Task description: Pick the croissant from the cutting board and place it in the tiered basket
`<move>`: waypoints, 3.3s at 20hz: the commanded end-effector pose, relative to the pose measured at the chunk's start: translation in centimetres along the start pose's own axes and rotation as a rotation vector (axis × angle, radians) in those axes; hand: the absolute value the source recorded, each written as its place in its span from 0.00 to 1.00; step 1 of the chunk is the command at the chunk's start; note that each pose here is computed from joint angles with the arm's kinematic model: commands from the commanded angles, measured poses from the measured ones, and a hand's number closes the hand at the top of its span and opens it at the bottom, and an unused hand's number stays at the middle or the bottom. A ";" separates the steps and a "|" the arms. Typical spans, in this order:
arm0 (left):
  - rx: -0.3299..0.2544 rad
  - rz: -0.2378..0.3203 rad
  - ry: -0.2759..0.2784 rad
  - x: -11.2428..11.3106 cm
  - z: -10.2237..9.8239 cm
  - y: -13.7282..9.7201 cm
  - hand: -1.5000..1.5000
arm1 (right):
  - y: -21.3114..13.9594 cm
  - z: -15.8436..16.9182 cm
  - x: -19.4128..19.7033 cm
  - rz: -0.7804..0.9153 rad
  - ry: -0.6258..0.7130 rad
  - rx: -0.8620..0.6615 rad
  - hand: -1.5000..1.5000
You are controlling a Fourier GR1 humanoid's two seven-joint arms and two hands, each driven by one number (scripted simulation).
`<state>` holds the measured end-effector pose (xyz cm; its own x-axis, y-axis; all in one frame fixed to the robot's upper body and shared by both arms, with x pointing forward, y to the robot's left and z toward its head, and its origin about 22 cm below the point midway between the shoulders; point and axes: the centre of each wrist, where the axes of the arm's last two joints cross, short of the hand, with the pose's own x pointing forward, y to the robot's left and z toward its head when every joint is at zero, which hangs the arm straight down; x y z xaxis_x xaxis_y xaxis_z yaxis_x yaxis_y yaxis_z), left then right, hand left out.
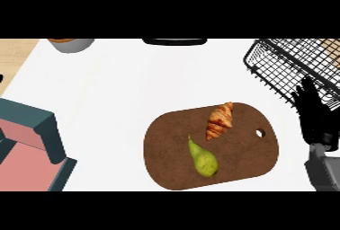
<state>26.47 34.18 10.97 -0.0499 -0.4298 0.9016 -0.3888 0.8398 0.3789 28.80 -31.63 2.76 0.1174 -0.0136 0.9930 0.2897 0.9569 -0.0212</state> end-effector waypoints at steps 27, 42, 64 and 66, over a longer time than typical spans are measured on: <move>-0.320 0.245 0.020 -0.1 5.7 -13.8 0.50 | 6.0 4.7 19.5 0.898 -0.146 0.453 0.00; -0.351 0.260 0.012 1.1 4.4 -15.4 0.50 | 20.4 7.6 22.8 1.406 0.076 0.519 0.00; -0.335 0.270 0.036 -0.1 7.5 -16.0 0.50 | 27.5 5.2 19.7 1.627 0.285 0.554 0.00; -0.300 0.243 0.007 -0.1 6.8 -15.0 0.50 | 25.8 4.0 19.6 1.651 0.289 0.564 0.00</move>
<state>26.36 19.29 4.58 -0.1249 -0.1900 0.9738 -0.0622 0.9811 0.1835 34.87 -6.21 22.24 -0.0044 0.9921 0.1254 -0.5984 0.0979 -0.7952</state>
